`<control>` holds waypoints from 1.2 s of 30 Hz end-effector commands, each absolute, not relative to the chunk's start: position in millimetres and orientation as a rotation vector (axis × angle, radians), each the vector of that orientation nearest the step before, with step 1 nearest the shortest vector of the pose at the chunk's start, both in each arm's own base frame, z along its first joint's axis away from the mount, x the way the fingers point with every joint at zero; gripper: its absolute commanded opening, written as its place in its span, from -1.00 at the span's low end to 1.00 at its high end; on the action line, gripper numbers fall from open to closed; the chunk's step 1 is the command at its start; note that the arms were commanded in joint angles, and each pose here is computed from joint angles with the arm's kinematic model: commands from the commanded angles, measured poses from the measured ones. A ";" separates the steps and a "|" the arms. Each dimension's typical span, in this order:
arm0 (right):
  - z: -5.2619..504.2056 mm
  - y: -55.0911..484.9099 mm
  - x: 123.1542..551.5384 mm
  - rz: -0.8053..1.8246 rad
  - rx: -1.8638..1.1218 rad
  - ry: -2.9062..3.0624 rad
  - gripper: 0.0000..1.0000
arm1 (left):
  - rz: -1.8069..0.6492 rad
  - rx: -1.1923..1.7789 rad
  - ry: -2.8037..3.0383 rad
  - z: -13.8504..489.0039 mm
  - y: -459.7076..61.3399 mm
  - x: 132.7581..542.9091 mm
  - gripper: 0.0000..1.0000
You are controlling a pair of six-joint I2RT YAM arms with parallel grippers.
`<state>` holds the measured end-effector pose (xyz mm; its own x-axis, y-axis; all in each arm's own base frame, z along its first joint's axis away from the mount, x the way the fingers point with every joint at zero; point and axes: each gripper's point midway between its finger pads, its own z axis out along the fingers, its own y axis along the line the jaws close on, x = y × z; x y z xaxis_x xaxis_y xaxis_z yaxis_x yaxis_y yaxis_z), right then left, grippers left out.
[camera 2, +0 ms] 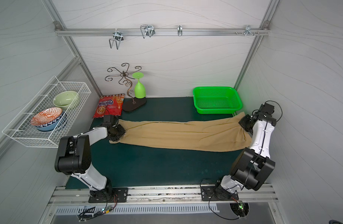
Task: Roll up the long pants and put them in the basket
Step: Fold the long pant at the center of the board.
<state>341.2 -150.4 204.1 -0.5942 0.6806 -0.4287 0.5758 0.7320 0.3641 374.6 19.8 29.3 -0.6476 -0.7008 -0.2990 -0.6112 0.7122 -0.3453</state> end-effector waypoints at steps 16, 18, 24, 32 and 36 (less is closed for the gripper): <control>235.2 209.2 361.6 0.739 0.117 2.584 -1.00 | -0.051 -1.116 2.323 101.7 99.7 343.8 0.97; 238.8 260.4 361.3 0.805 0.024 2.580 -1.00 | -0.007 -1.143 2.324 101.1 109.2 335.8 0.97; 232.0 398.5 358.7 0.966 -0.219 2.617 -1.00 | 0.056 -1.249 2.249 91.1 130.3 316.0 0.97; 217.8 513.7 357.1 1.223 -0.270 2.639 -1.00 | 0.104 -1.303 2.303 68.7 140.2 306.4 0.97; 203.5 539.7 349.9 1.341 -0.222 2.657 -0.98 | 0.124 -1.319 2.324 60.4 144.4 304.9 0.97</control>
<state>358.2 519.5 182.1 -0.9639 -0.0833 -0.2528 -0.2419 0.6705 0.7014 300.0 135.9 60.4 -0.4359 -0.7984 -0.4154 -0.8291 0.5358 -0.1597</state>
